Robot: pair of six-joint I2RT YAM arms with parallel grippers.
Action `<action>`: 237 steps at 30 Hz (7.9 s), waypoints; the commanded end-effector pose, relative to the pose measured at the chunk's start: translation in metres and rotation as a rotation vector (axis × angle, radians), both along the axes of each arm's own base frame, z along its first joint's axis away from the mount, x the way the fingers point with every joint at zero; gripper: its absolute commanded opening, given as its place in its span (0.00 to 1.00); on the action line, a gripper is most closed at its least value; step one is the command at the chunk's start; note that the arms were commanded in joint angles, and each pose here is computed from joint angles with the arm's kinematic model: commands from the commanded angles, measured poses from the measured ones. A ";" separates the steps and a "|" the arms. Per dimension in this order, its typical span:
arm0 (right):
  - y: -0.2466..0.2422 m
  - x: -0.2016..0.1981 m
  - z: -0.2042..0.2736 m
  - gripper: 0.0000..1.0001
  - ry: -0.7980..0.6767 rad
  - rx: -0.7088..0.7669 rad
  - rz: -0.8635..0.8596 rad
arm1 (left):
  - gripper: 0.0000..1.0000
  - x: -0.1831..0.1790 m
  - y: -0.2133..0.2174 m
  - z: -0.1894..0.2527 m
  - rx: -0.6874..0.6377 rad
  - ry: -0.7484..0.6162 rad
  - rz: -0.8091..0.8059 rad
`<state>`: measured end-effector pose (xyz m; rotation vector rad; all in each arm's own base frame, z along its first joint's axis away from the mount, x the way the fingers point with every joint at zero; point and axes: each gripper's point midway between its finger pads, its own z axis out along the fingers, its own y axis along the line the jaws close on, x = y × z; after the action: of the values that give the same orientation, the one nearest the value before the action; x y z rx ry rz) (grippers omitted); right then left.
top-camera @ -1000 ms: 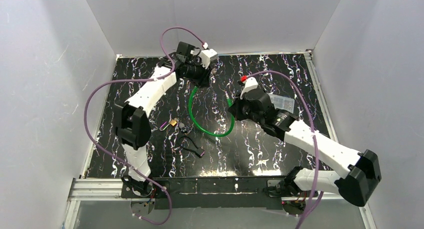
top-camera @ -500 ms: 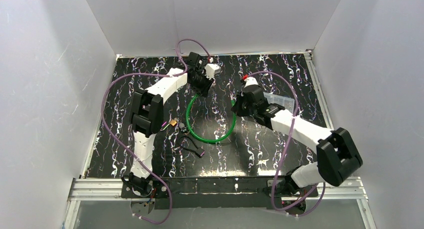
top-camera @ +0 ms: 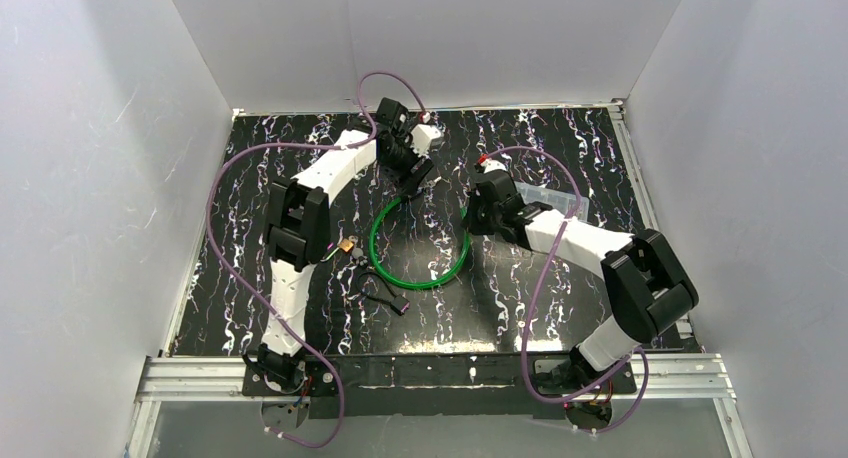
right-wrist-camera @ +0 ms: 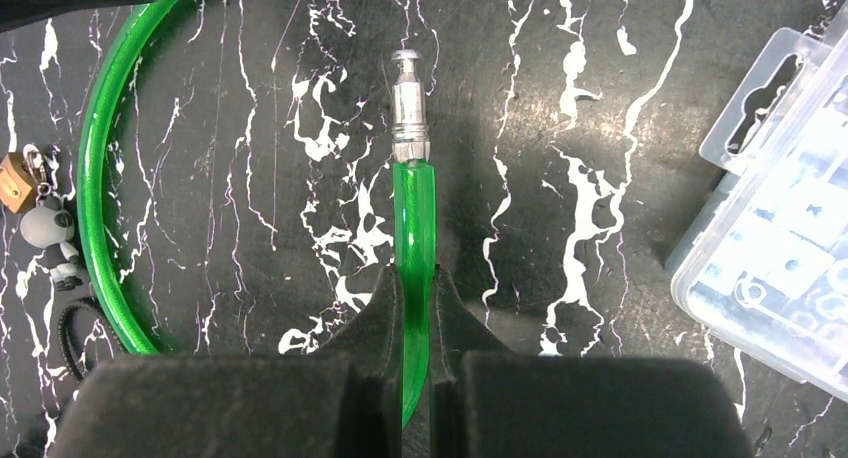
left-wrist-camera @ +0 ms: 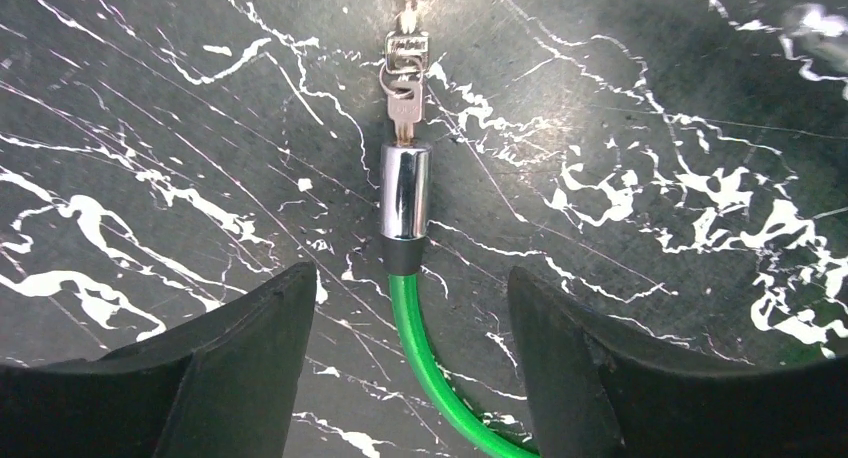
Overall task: Unlock with the key
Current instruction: Place the lock at the center of the board, then pick up the key from the center of the board.
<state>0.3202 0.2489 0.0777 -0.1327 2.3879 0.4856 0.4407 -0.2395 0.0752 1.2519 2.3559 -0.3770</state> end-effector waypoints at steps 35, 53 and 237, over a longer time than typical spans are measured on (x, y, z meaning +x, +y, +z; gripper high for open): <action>-0.032 -0.025 0.109 0.52 -0.072 -0.077 0.004 | 0.98 -0.236 0.133 0.203 -0.102 0.075 0.033; -0.112 -0.201 -0.003 0.49 0.434 0.061 -0.297 | 0.98 -0.258 0.126 0.183 -0.142 0.152 -0.002; 0.083 -0.185 0.315 0.01 0.002 0.560 0.359 | 0.00 -0.294 -0.013 0.287 -0.741 -0.439 -0.770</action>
<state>0.1375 0.3301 0.3758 -0.3014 2.2111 1.2383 0.1565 -0.2554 0.3424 1.5633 1.1894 -1.0155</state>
